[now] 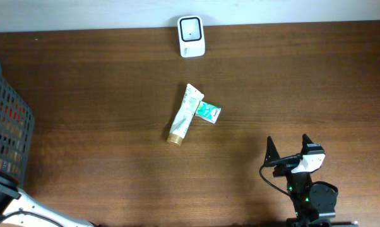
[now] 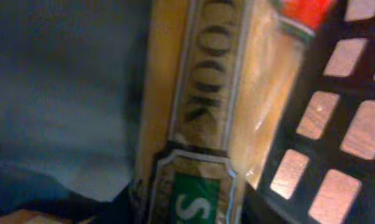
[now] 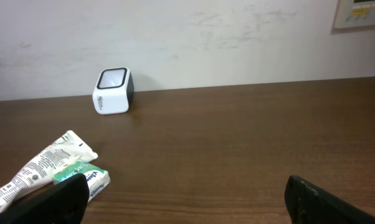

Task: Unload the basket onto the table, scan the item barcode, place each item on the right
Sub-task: 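Pull the spaghetti packet from the basket and set it left of the tube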

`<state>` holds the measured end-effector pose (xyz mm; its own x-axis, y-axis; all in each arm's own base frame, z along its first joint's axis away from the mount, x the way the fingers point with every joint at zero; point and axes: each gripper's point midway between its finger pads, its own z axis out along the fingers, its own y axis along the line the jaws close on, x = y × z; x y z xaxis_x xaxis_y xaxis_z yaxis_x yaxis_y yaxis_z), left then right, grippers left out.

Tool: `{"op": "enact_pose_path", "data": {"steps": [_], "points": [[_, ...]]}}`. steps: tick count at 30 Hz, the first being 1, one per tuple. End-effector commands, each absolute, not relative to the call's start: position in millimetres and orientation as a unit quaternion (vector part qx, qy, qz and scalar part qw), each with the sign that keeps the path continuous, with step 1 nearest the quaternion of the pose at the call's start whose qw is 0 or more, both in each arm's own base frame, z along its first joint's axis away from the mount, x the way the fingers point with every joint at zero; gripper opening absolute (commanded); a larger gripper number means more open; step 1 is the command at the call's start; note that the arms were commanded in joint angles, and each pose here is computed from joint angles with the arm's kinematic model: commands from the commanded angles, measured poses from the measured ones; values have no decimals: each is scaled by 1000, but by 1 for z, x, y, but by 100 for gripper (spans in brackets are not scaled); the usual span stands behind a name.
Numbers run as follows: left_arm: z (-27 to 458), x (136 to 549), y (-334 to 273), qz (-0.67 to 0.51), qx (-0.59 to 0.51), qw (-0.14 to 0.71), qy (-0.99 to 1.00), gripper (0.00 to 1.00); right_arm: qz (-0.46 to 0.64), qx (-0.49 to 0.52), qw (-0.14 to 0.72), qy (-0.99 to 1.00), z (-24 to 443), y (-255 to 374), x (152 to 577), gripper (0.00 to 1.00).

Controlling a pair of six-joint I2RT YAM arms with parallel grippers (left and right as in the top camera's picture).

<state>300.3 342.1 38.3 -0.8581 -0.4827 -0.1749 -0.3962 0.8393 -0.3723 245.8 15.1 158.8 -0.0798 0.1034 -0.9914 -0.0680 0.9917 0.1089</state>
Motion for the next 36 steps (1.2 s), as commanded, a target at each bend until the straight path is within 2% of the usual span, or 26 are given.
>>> {"op": "enact_pose_path", "data": {"steps": [1,3,6,9,11,14,17,21,23,26,30,33,36], "points": [[-2,283,339,-167,-245,75,952,2,68,9,676,734,156,18,246,99],[0,281,345,-155,-268,66,949,0,68,9,676,734,156,17,246,99],[30,289,357,-142,-296,78,941,0,68,9,676,734,156,18,246,99],[89,304,375,-119,-344,123,923,0,68,9,676,734,156,18,246,99],[150,311,379,-104,-385,168,902,0,68,9,676,734,156,18,246,99],[233,321,361,-88,-384,241,887,0,68,9,676,734,156,17,246,99],[312,331,328,-53,-343,319,882,0,68,9,676,734,156,18,246,99],[404,342,243,-29,-244,410,878,0,68,9,676,734,156,18,246,99],[430,339,211,-2,-211,431,877,0,68,9,676,734,156,18,246,99],[447,333,202,84,-206,433,873,0,68,9,676,734,156,18,246,99],[444,337,199,70,-209,433,874,0,68,9,676,734,156,18,246,99],[460,338,191,76,-195,458,864,0,68,9,676,734,156,17,246,99],[485,347,146,42,-136,500,854,0,68,9,676,734,156,18,246,98]]}}
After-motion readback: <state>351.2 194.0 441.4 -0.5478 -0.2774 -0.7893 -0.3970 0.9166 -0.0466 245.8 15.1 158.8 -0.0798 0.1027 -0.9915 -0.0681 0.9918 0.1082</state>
